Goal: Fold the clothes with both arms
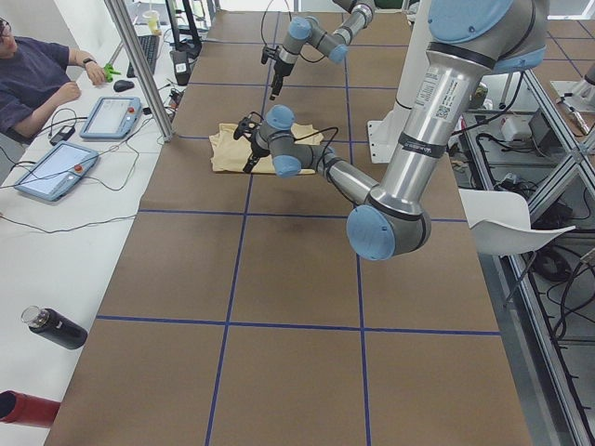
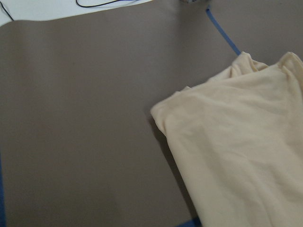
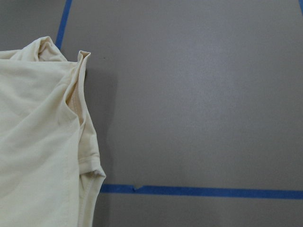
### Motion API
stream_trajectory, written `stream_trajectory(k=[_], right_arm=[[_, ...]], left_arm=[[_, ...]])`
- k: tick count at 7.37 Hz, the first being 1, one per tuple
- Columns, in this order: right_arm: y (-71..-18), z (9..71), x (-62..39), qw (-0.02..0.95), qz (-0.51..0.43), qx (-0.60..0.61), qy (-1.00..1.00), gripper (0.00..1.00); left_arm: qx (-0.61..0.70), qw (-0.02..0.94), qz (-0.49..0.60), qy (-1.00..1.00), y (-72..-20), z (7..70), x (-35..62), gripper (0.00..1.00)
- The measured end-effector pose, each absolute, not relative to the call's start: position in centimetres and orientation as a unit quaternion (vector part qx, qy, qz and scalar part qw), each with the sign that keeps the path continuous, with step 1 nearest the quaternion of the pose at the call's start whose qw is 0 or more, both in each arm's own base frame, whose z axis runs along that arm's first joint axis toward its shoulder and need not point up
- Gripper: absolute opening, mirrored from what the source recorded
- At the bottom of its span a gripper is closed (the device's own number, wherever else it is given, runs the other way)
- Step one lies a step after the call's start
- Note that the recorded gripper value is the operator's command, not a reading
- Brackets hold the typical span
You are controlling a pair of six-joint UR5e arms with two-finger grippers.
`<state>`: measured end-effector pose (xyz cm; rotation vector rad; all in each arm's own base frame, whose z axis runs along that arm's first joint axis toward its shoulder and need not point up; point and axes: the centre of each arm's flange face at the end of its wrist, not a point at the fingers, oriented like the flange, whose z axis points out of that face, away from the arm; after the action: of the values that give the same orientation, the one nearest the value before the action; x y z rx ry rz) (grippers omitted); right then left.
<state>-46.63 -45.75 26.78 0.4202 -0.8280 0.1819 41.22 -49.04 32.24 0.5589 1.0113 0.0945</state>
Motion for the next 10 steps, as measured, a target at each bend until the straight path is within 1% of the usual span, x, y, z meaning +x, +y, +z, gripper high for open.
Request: stream_trajectory(k=[2,3,4,7,8,10], right_arm=[[-41.8,26.8,-46.3,0.877,0.117,0.203,-0.420,1.00],[-40.8,26.7,-46.5,0.874,0.122,0.205,-0.424,1.00],[-40.4,26.6,-46.6,0.873,0.124,0.205,-0.426,1.00],[-40.1,26.6,-46.6,0.872,0.125,0.206,-0.426,1.00],[-40.1,26.6,-46.7,0.872,0.124,0.206,-0.426,1.00],[-40.0,26.7,-46.8,0.873,0.124,0.206,-0.425,1.00]], left_arm=[[0.229,0.850,-0.003,0.475,-42.9,30.7,45.5,1.00],[0.221,0.856,-0.023,0.466,-40.7,30.9,47.4,1.00],[0.213,0.860,-0.037,0.462,-39.4,31.3,48.7,0.97],[0.185,0.863,-0.068,0.466,-37.6,31.9,50.3,0.47],[0.179,0.865,-0.073,0.463,-37.4,32.3,50.5,0.45],[0.168,0.869,-0.080,0.458,-36.9,33.2,50.7,0.45]])
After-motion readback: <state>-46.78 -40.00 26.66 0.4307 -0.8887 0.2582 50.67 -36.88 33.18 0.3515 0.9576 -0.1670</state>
